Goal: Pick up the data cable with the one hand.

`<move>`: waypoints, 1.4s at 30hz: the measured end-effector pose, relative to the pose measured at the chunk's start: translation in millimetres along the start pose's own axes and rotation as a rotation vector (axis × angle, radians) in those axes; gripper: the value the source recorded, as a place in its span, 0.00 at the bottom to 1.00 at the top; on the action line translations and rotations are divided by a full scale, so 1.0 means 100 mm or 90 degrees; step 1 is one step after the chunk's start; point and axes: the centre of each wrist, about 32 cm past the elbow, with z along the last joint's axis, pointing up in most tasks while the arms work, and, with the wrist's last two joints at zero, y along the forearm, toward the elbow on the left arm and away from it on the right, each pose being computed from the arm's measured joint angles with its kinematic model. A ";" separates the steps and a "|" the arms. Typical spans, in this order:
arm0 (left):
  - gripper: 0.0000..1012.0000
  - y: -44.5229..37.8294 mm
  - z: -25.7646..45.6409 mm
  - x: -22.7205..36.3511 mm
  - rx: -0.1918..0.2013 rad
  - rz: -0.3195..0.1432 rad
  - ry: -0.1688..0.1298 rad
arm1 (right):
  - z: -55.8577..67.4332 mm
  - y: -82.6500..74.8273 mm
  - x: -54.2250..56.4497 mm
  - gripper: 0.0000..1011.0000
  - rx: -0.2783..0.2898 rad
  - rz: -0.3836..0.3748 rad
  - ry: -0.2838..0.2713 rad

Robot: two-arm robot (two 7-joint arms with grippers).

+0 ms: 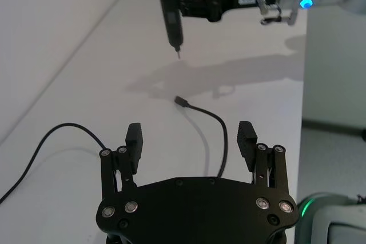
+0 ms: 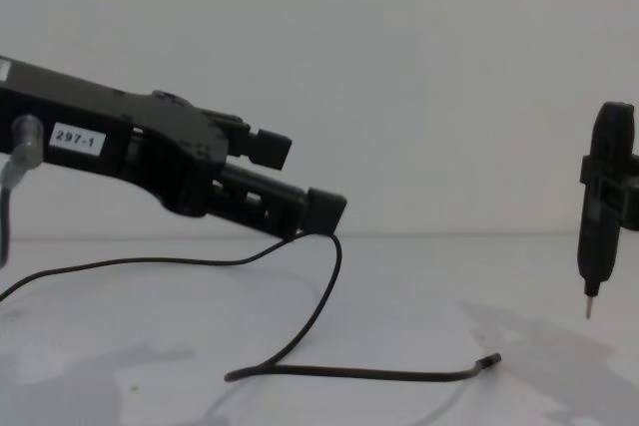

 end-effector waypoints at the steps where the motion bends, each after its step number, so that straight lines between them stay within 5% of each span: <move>1: 0.99 0.002 0.008 -0.005 0.007 -0.006 -0.006 | 0.00 0.00 0.00 0.28 0.000 0.000 0.000; 14: 0.99 -0.065 -0.048 -0.066 0.038 -0.024 -0.031 | 0.00 0.00 0.00 0.28 0.000 0.000 0.000; 32: 0.99 -0.306 -0.253 -0.123 0.067 -0.052 0.036 | 0.00 0.00 0.00 0.28 0.000 0.000 0.000; 42: 0.99 -0.449 -0.311 -0.118 0.083 -0.044 0.053 | 0.00 0.00 0.00 0.28 0.000 0.000 0.000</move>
